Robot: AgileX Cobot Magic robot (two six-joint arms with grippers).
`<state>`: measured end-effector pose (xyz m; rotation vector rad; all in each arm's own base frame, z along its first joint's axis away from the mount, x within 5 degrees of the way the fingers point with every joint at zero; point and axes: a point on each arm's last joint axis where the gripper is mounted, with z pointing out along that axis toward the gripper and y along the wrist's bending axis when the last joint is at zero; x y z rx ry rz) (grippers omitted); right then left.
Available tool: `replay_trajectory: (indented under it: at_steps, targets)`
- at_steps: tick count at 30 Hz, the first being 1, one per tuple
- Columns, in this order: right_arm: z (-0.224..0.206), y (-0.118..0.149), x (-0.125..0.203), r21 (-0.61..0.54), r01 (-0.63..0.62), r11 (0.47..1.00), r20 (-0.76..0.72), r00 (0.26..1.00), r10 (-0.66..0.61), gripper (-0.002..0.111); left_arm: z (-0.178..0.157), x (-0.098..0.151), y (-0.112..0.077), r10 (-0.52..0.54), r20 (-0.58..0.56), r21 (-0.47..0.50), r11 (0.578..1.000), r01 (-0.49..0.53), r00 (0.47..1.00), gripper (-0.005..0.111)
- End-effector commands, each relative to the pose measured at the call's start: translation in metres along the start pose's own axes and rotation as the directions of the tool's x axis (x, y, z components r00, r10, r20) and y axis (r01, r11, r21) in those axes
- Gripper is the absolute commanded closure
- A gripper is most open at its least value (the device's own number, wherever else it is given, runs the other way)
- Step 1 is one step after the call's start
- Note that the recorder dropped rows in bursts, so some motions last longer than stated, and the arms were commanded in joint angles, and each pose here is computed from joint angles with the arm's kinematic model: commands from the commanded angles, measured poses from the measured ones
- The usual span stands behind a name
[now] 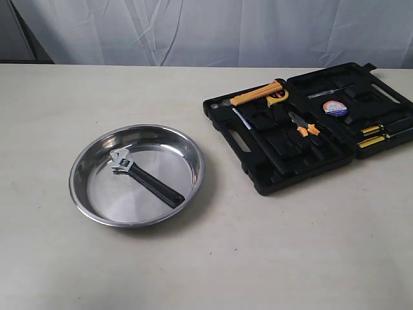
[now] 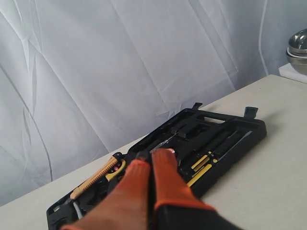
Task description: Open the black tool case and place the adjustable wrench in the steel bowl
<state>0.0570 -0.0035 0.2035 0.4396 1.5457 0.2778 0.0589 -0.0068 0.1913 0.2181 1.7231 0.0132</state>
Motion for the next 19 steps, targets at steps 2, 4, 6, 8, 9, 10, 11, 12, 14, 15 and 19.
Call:
replay_trajectory:
  at_steps: [2, 4, 6, 8, 9, 10, 11, 12, 14, 15, 19]
  targets:
    - [-0.0001, -0.0008, -0.0003, 0.008, 0.010, 1.000, 0.011, 1.000, -0.010, 0.109, -0.0007, -0.0018, 0.0003, -0.004, 0.017, -0.003, 1.000, 0.004, 1.000, 0.106]
    - [-0.0001, -0.0008, -0.0005, 0.008, 0.010, 1.000, 0.014, 1.000, -0.010, 0.109, -0.0007, -0.0018, 0.0003, -0.004, 0.017, -0.003, 1.000, 0.004, 1.000, 0.106]
    - [-0.0001, -0.0008, -0.0001, 0.008, 0.010, 1.000, 0.009, 1.000, -0.010, 0.109, -0.0007, -0.0018, 0.0003, -0.004, 0.017, -0.003, 1.000, 0.004, 1.000, 0.106]
    - [-0.0001, -0.0008, -0.0001, 0.008, 0.010, 1.000, 0.009, 1.000, -0.010, 0.109, -0.0007, -0.0018, 0.0003, -0.004, 0.017, -0.003, 1.000, 0.004, 1.000, 0.106]
    - [-0.0001, -0.0008, -0.0001, 0.008, 0.010, 1.000, 0.009, 1.000, -0.010, 0.109, -0.0007, -0.0018, 0.0003, -0.004, 0.017, -0.003, 1.000, 0.004, 1.000, 0.106]
    - [-0.0001, -0.0008, -0.0001, 0.008, 0.010, 1.000, 0.009, 1.000, -0.010, 0.109, -0.0007, -0.0018, 0.0003, -0.004, 0.017, -0.003, 1.000, 0.004, 1.000, 0.106]
    - [-0.0001, -0.0008, -0.0001, 0.008, 0.010, 1.000, 0.009, 1.000, -0.010, 0.109, -0.0007, -0.0018, 0.0003, -0.004, 0.017, -0.003, 1.000, 0.004, 1.000, 0.106]
    - [-0.0001, -0.0008, -0.0001, 0.008, 0.010, 1.000, 0.009, 1.000, -0.010, 0.109, -0.0007, -0.0018, 0.0003, -0.004, 0.017, -0.003, 1.000, 0.004, 1.000, 0.106]
    - [-0.0001, -0.0008, -0.0001, 0.008, 0.010, 1.000, 0.009, 1.000, -0.010, 0.109, -0.0007, -0.0018, 0.0003, -0.004, 0.017, -0.003, 1.000, 0.004, 1.000, 0.106]
    - [-0.0001, -0.0008, -0.0001, 0.008, 0.010, 1.000, 0.009, 1.000, -0.010, 0.109, -0.0007, -0.0018, 0.0003, -0.004, 0.017, -0.003, 1.000, 0.004, 1.000, 0.106]
    - [-0.0001, -0.0008, -0.0001, 0.008, 0.010, 1.000, 0.009, 1.000, -0.010, 0.109, -0.0007, -0.0018, 0.0003, -0.004, 0.017, -0.003, 1.000, 0.004, 1.000, 0.106]
